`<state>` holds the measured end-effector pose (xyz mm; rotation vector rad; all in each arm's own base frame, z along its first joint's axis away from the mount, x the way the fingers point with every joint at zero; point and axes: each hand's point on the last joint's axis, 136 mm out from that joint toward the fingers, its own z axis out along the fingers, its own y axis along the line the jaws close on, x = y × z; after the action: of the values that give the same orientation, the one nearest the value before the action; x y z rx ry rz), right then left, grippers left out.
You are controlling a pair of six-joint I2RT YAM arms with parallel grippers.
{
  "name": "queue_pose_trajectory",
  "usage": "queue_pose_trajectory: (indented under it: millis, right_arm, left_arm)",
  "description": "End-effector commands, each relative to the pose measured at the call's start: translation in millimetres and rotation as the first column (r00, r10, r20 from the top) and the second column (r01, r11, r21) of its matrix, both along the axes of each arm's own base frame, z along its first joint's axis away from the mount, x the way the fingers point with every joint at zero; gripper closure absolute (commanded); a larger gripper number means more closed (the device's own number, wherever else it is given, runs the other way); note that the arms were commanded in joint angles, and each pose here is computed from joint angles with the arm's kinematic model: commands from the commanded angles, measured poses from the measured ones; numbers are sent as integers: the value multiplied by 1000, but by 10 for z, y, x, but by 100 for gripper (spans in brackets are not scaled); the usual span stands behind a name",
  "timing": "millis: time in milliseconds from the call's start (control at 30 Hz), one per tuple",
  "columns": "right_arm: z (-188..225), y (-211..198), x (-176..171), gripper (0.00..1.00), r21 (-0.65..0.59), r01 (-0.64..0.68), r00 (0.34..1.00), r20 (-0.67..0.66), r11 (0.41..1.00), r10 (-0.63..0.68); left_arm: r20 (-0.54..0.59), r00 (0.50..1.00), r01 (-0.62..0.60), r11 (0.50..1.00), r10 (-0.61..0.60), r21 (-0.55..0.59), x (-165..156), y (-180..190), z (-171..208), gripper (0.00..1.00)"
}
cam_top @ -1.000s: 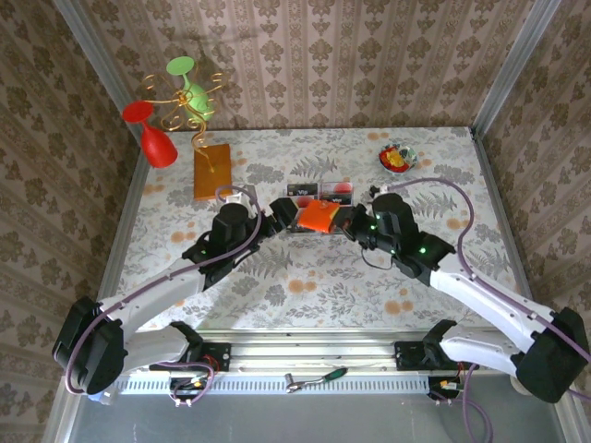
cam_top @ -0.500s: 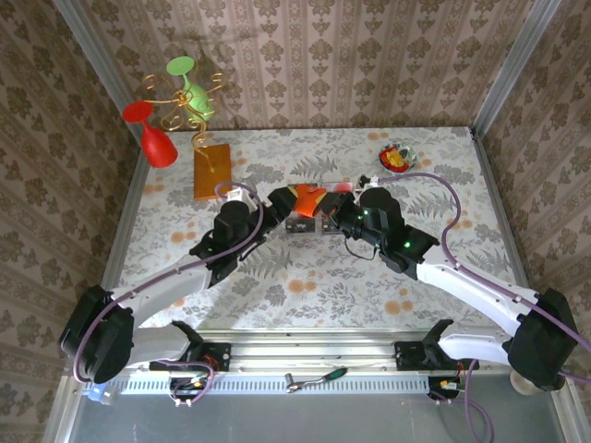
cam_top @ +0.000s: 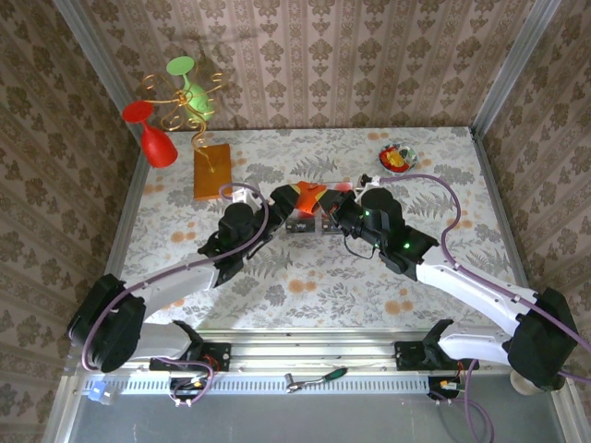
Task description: Put the credit cards into the card holder
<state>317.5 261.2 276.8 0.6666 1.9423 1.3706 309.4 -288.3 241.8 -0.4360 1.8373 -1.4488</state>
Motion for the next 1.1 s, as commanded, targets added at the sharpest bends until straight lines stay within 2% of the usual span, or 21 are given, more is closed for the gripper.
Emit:
queue_pose_trajectory:
  millis: [0,67,333,500,533,600,633,667,800,900,933,967,1067]
  right_arm:
    - [42,0,16,100,33,22,1000,17,999,-22]
    - [30,-13,10,100,32,26,1000,15,999,-26]
    - [-70,-37,-16,100,27,29,1000,-4,999,-29]
    - [-127,1,-44,100,19,4,1000,-17,1000,-4]
    - [-156,-1,-62,93,0,-5,1000,-23,1000,5]
    - [-204,-43,-121,67,-65,-26,999,-29,998,24]
    - [-246,-99,-163,59,-123,-35,999,-33,992,31]
    - [-332,-169,-218,53,-197,-47,998,-51,979,37]
    - [-581,-523,-397,45,-434,-81,994,-99,897,42]
    - [-627,-735,-413,26,-574,-96,995,-82,813,60]
    - [-605,-777,-409,23,-633,-107,994,-68,767,82]
    - [-598,-800,-398,23,-680,-119,993,-61,724,105]
    - [-547,-664,-397,26,-735,-185,969,-25,652,246]
  left_arm:
    - [44,999,1,996,3,-85,9,-43,189,32]
    - [53,999,-6,996,11,-93,6,-37,211,35]
    - [76,997,-24,996,31,-90,6,1,262,60]
    - [80,996,-26,996,33,-87,19,1,229,79]
    - [82,996,-22,996,29,-84,20,-5,221,83]
    - [82,997,-9,997,15,-71,19,-9,184,94]
    - [84,996,4,998,1,-61,12,-13,163,100]
    - [85,996,24,999,-20,-43,-7,-23,131,100]
    - [79,988,127,988,-133,84,-82,-76,-66,100]
    - [51,970,225,954,-239,196,-138,-87,-252,100]
    - [43,959,262,938,-278,225,-165,-90,-294,100]
    - [36,950,293,923,-311,250,-185,-85,-327,100]
    - [17,926,358,888,-378,288,-236,-38,-398,100]
